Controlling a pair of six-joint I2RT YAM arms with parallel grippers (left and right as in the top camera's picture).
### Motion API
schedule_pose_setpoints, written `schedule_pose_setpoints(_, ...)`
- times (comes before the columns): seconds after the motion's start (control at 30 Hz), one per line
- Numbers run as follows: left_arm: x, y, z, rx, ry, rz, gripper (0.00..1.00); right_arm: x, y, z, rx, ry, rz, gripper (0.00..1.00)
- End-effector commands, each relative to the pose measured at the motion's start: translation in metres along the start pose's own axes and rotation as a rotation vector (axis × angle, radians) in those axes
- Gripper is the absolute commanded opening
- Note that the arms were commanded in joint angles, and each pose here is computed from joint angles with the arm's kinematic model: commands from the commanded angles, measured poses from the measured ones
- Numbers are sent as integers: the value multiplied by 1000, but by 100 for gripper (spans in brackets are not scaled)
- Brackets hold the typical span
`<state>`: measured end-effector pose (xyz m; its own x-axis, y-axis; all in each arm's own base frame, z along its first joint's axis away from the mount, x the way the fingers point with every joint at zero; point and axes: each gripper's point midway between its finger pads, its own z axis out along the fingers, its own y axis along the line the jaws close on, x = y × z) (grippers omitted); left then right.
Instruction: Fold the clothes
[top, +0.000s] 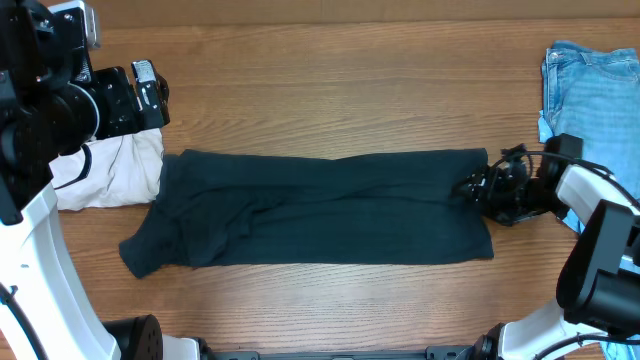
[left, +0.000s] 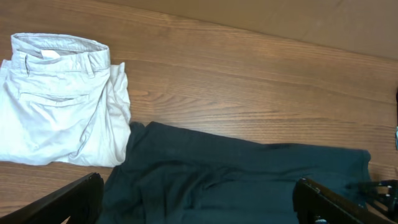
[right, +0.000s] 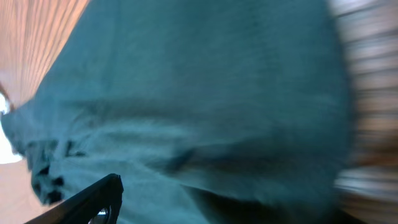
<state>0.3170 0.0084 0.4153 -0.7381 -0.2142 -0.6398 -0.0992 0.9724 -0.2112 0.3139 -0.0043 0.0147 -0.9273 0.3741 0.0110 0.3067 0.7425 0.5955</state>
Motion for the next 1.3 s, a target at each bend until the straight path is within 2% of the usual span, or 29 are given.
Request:
schedule_pose_setpoints(0.0,-1,-1,0,9,-3,6,100,30,-16,23,46,100,37,54)
schedule_pose_setpoints(0.07,-1,-1,0,9,-1,6,100,31,-18,22,46,103,50,39)
schedule_pose_setpoints(0.13,-1,-1,0,9,-1,5,100,30,-19,20,45,99,59,14)
schedule_pose_setpoints(0.17,-1,-1,0,9,-2,5,100,29,-20,19,46,93,76,5)
schedule_pose_setpoints(0.2,-1,-1,0,9,-2,6,100,24,-21,17,47,79,88,4)
schedule_pose_setpoints(0.33,-1,-1,0,9,-2,6,100,-26,-33,-28,173,-36,187,4)
schedule_pose_setpoints(0.43,-1,-1,0,9,-2,5,100,-79,-23,-92,269,-166,158,4)
schedule_pose_setpoints(0.57,-1,-1,0,9,-2,5,100,-84,9,-118,274,-152,123,4)
schedule_pose_setpoints(0.67,-1,-1,0,9,-2,6,100,-56,43,-93,282,-22,40,4)
schedule_pose_setpoints(0.8,-1,-1,0,9,-2,6,100,-11,125,-31,287,120,-185,4)
schedule_pose_setpoints(0.93,-1,-1,0,9,-2,5,100,41,204,30,245,161,-420,4)
schedule_pose_setpoints(1.0,-1,-1,0,9,-2,5,100,79,240,65,203,168,-503,4)
schedule_pose_setpoints(1.13,-1,-1,0,9,-2,5,100,129,259,117,200,226,-581,4)
schedule_pose_setpoints(1.23,-1,-1,0,9,-2,5,100,149,266,139,181,259,-633,4)
schedule_pose_setpoints(1.27,-1,-1,0,9,-2,5,100,157,274,143,136,275,-644,25)
